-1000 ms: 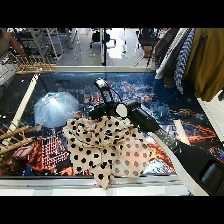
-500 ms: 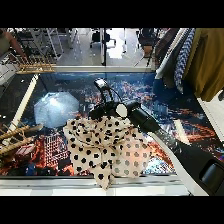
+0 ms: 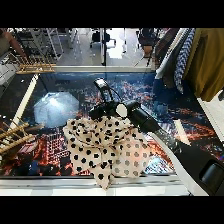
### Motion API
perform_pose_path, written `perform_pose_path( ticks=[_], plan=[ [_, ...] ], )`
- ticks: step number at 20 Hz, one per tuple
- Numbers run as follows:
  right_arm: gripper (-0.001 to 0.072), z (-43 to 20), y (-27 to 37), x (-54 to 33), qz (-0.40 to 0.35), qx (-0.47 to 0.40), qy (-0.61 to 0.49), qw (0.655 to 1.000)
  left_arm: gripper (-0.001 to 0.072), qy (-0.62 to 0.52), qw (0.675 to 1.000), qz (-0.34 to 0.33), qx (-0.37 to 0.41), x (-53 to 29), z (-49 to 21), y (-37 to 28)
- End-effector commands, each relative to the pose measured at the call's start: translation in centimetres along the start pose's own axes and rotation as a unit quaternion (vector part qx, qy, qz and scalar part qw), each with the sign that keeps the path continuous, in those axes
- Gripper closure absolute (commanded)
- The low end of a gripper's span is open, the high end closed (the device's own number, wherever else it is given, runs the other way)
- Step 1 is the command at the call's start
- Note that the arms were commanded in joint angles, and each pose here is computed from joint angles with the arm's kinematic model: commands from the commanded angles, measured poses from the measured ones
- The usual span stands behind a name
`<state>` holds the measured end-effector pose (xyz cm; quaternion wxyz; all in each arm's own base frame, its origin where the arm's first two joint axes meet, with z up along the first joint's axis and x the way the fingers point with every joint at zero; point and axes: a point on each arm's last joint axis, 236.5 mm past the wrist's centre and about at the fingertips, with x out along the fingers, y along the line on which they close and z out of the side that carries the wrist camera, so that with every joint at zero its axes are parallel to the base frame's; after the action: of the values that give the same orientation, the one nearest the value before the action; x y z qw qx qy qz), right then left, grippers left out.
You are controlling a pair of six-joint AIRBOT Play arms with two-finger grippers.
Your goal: Fold the clothes and pants, and hang the long-sleeved shirts on hangers.
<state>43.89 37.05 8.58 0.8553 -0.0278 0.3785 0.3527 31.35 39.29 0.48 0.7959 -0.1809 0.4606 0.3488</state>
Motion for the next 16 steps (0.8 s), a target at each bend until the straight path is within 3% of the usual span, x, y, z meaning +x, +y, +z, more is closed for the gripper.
perform_pose_path(
  ticks=[1, 3, 5, 7, 9, 11, 14, 16],
  plan=[
    [0.0693, 0.0, 0.1, 0.0, 0.001, 0.003, 0.000, 1.000, 0.0697, -0.091, 0.994, -0.046, -0.034, -4.1, 4.4, -2.1],
    [0.0694, 0.1, -0.2, 0.0, -0.004, -0.002, -0.001, 1.000, 0.0697, -0.164, 0.975, -0.147, -0.035, -9.2, 7.6, -6.7],
    [0.0694, 0.5, -1.2, -0.3, -0.024, -0.020, -0.008, 0.999, 0.0697, -0.232, 0.924, -0.304, 0.009, -16.9, 9.3, -13.8],
    [0.0694, 1.5, -2.7, -1.4, -0.045, -0.027, -0.023, 0.998, 0.0697, -0.273, 0.823, -0.491, 0.089, -26.1, 7.6, -21.1],
    [0.0695, 2.7, -5.3, -3.2, -0.077, 0.001, -0.041, 0.996, 0.0697, -0.239, 0.718, -0.634, 0.161, -32.5, 2.5, -26.1],
    [0.0695, 3.5, -8.4, -5.0, -0.103, 0.057, -0.058, 0.991, 0.0698, -0.147, 0.671, -0.681, 0.255, -33.3, -4.4, -29.8],
    [0.0696, 3.4, -12.1, -6.3, -0.125, 0.124, -0.065, 0.982, 0.0699, -0.011, 0.636, -0.679, 0.366, -31.2, -14.5, -34.7],
    [0.0696, 3.2, -13.6, -6.8, -0.136, 0.132, -0.063, 0.980, 0.0700, 0.044, 0.588, -0.694, 0.412, -31.6, -20.5, -37.2]
  ],
)
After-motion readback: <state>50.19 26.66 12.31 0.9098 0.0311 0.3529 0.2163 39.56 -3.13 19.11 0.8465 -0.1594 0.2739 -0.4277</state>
